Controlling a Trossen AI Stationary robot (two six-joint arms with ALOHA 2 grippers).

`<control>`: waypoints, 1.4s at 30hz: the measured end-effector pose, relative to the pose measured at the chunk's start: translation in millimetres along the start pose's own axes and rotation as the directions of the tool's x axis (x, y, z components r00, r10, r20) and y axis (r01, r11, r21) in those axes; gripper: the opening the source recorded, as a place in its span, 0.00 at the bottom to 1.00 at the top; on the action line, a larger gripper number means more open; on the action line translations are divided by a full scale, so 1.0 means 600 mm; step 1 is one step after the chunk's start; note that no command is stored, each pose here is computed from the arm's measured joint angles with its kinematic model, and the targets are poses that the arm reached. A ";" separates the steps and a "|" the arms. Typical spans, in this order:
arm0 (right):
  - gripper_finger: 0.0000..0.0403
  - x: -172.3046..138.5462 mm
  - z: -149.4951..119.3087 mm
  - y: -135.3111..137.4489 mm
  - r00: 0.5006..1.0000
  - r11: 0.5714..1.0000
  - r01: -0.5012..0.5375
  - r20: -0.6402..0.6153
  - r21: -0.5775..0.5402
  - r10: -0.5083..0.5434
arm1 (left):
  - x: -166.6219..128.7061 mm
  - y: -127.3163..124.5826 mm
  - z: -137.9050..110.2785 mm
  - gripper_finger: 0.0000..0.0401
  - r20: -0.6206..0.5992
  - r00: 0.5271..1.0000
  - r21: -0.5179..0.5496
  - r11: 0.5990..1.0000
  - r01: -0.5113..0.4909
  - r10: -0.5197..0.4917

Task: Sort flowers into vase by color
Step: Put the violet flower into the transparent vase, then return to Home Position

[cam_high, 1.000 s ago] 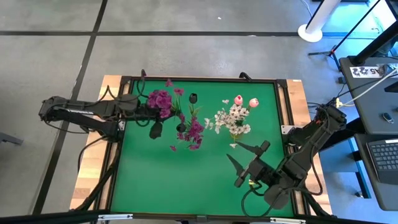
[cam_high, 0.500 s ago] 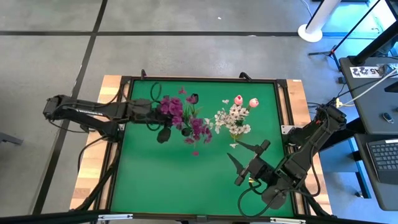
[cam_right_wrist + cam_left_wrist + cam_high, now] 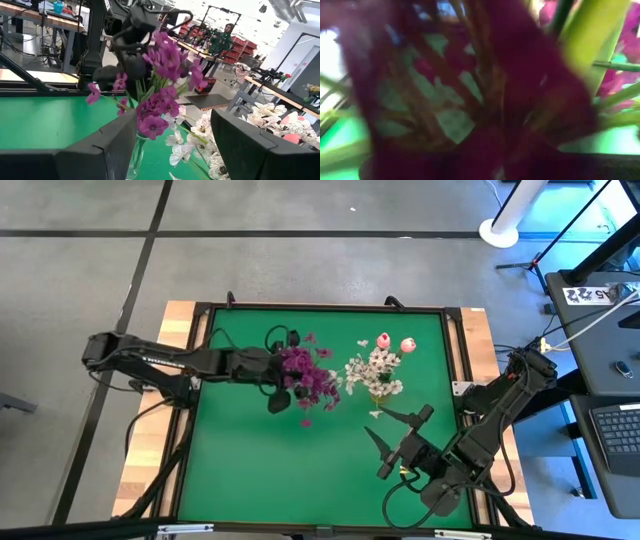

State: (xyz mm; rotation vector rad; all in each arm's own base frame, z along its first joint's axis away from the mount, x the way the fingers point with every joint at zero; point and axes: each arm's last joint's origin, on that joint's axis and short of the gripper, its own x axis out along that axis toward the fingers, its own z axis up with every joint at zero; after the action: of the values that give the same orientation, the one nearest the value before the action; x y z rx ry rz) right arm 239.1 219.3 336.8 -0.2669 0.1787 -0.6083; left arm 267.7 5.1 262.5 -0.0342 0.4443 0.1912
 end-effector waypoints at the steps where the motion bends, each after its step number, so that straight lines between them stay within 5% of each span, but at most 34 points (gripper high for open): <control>1: 0.63 0.000 0.000 0.000 1.000 1.000 0.000 0.000 0.000 0.000 | 0.004 0.000 -0.002 0.03 -0.009 1.000 0.001 1.000 -0.002 0.002; 8: 0.63 0.000 0.000 0.000 1.000 1.000 -0.007 -0.003 0.000 0.007 | 0.011 -0.001 -0.009 0.09 -0.036 0.999 0.006 1.000 -0.004 0.005; 22: 0.63 0.000 0.000 0.000 1.000 1.000 -0.007 -0.003 0.000 0.007 | -0.007 0.004 -0.013 0.45 -0.100 0.994 -0.024 0.999 -0.037 0.034; 29: 0.63 0.000 0.000 0.000 1.000 1.000 -0.007 -0.003 0.000 0.007 | -0.052 -0.004 0.035 0.55 -0.166 0.980 -0.008 0.994 -0.112 0.110; 39: 0.63 -0.001 0.003 -0.004 1.000 1.000 -0.006 -0.001 -0.017 0.006 | -0.138 -0.032 0.097 0.57 -0.292 0.932 0.061 0.976 -0.207 0.216; 42: 0.63 -0.014 0.014 -0.020 1.000 1.000 -0.024 0.011 -0.003 0.024 | -0.172 -0.047 0.111 0.57 -0.258 0.950 0.062 0.985 -0.163 0.173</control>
State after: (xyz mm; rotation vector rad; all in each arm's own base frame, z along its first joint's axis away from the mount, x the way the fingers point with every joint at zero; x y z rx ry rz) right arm 227.8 216.4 349.2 -0.2701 0.1724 -0.5826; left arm 210.0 -36.0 366.7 0.0185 0.7173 0.3479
